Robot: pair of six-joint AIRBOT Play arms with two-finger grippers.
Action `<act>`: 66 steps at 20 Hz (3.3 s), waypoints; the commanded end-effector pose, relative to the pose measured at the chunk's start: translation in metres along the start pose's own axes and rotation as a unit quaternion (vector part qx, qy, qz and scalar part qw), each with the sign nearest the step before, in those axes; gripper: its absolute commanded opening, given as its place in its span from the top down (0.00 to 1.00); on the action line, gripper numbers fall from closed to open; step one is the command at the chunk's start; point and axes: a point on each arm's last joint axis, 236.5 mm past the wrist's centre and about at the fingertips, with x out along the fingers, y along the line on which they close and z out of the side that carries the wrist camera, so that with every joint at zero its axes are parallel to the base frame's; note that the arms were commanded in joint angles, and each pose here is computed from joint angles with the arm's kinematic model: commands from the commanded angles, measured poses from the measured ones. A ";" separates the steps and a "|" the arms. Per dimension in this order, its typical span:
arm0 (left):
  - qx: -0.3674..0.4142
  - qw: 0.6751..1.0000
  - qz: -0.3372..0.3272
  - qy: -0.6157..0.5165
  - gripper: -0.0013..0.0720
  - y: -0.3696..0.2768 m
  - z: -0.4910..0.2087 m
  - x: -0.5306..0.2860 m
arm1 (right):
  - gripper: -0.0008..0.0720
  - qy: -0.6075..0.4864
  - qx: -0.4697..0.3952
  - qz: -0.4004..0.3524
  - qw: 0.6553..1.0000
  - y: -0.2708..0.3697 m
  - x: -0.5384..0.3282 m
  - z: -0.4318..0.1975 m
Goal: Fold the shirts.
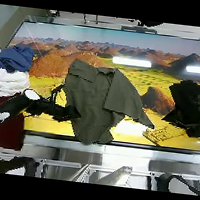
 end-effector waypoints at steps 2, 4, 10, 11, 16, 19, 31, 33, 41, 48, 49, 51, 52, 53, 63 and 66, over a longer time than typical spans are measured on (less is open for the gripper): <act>-0.008 1.000 -0.003 0.006 0.88 -0.002 0.005 0.011 | 0.21 0.021 -0.022 0.017 0.999 0.005 0.023 -0.006; 0.013 1.000 -0.012 -0.008 0.95 -0.014 0.020 0.004 | 0.21 0.042 -0.059 0.017 0.997 0.013 0.036 -0.010; 0.035 0.999 -0.025 -0.011 0.95 -0.031 0.033 -0.007 | 0.23 0.075 -0.129 -0.019 0.989 0.019 0.062 -0.015; 0.035 0.999 -0.024 -0.011 0.95 -0.030 0.032 -0.006 | 0.45 0.079 -0.133 -0.019 0.988 0.020 0.065 -0.016; 0.035 0.999 -0.025 -0.012 0.95 -0.031 0.032 -0.007 | 0.56 0.086 -0.133 -0.014 0.987 0.023 0.072 -0.018; 0.034 0.999 -0.027 -0.013 0.95 -0.032 0.033 -0.007 | 0.97 0.075 -0.124 0.011 0.989 0.040 0.075 -0.014; 0.291 0.811 -0.237 -0.449 0.94 -0.272 0.036 -0.451 | 0.97 -0.467 -0.262 0.555 0.637 0.327 -0.420 0.030; 0.355 0.741 -0.204 -0.532 0.94 -0.308 -0.014 -0.522 | 0.97 -0.567 -0.285 0.508 0.583 0.340 -0.488 -0.002; 0.404 0.701 -0.182 -0.559 0.94 -0.343 -0.045 -0.555 | 0.97 -0.693 -0.307 0.341 0.556 0.364 -0.516 -0.042; 0.397 0.748 -0.276 -0.455 0.95 -0.328 0.011 -0.527 | 0.97 -0.659 -0.280 0.239 0.656 0.326 -0.464 0.014; 0.388 0.755 -0.287 -0.445 0.95 -0.323 0.023 -0.523 | 0.97 -0.650 -0.276 0.241 0.666 0.322 -0.456 0.021; 0.378 0.768 -0.310 -0.415 0.95 -0.317 0.042 -0.509 | 0.97 -0.620 -0.268 0.253 0.692 0.315 -0.436 0.039; 0.375 0.773 -0.318 -0.400 0.95 -0.316 0.049 -0.500 | 0.97 -0.598 -0.252 0.261 0.715 0.309 -0.421 0.051; 0.368 0.788 -0.311 -0.384 0.96 -0.312 0.060 -0.486 | 0.97 -0.569 -0.225 0.260 0.747 0.300 -0.401 0.064; 0.494 0.706 -0.202 -0.465 0.94 -0.371 -0.082 -0.508 | 0.97 -0.651 -0.331 0.252 0.635 0.368 -0.455 -0.024; 0.463 0.706 -0.137 -0.518 0.94 -0.357 -0.076 -0.524 | 0.97 -0.703 -0.318 0.144 0.619 0.354 -0.467 -0.025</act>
